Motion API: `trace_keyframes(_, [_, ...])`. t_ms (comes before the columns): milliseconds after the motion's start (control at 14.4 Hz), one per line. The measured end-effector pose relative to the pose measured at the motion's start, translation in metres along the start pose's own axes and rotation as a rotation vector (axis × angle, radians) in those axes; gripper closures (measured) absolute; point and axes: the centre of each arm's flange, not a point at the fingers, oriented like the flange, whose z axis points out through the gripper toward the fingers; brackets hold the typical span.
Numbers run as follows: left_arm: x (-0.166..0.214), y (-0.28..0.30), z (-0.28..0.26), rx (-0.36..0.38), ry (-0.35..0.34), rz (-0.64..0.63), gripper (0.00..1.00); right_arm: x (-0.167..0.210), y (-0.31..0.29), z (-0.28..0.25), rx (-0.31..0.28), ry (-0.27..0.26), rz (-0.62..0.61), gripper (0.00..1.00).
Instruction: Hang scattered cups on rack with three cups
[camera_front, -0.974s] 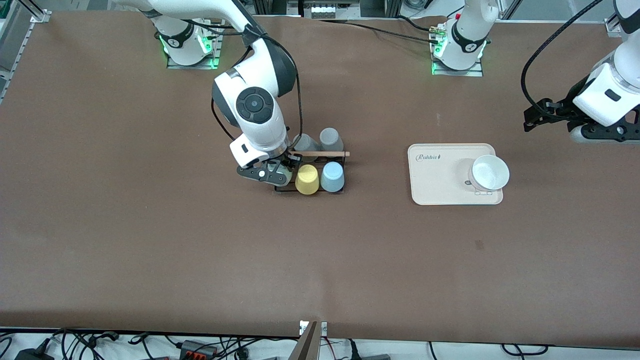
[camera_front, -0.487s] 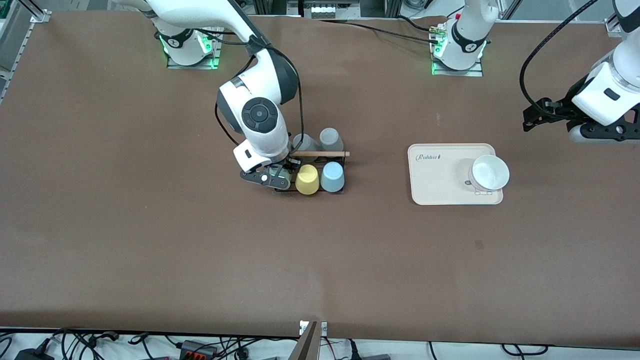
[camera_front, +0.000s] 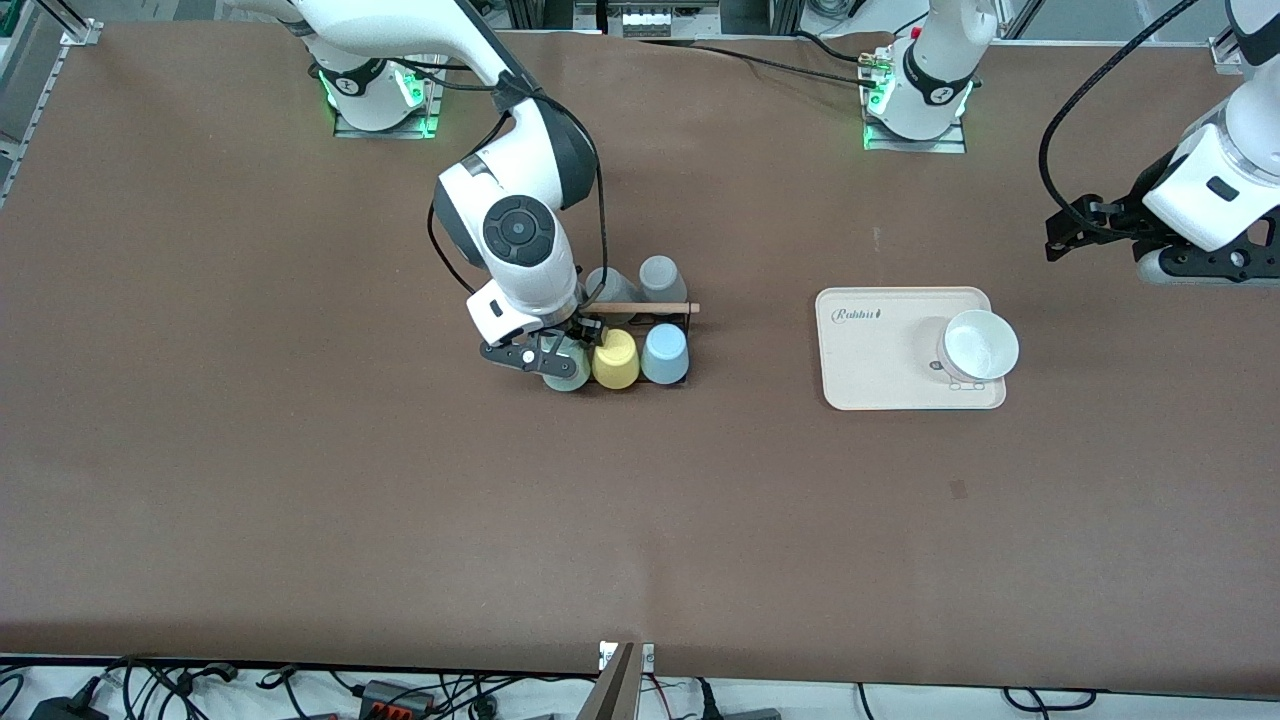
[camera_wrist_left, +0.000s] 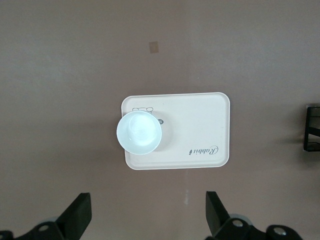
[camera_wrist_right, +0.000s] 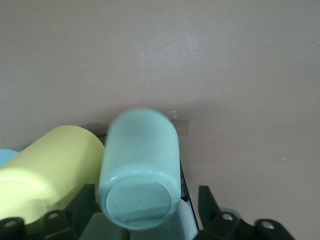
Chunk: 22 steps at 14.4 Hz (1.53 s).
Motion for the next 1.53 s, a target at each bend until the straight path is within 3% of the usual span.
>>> trace_keyframes(70, [0.0, 0.0, 0.0, 0.0, 0.0, 0.0, 0.0, 0.001, 0.0, -0.002, 0.002, 0.003, 0.001, 0.0])
trace_keyframes(278, [0.0, 0.0, 0.0, 0.0, 0.0, 0.0, 0.0, 0.004, 0.002, -0.021, 0.021, 0.021, 0.004, 0.0])
trace_keyframes(557, [0.0, 0.0, 0.0, 0.0, 0.0, 0.0, 0.0, 0.025, 0.045, -0.088, 0.015, 0.019, 0.001, 0.0])
trace_keyframes(835, [0.0, -0.001, 0.0, 0.0, 0.0, -0.002, 0.0, 0.076, 0.162, -0.167, 0.011, -0.003, 0.007, 0.0])
trace_keyframes(1114, [0.0, -0.001, 0.0, 0.0, 0.0, -0.002, 0.0, 0.12, 0.287, -0.209, 0.025, 0.008, -0.021, 0.0])
trace_keyframes(1531, [0.0, -0.001, 0.0, 0.0, 0.0, -0.001, 0.0, 0.13, 0.491, -0.273, 0.042, 0.058, 0.089, 0.0])
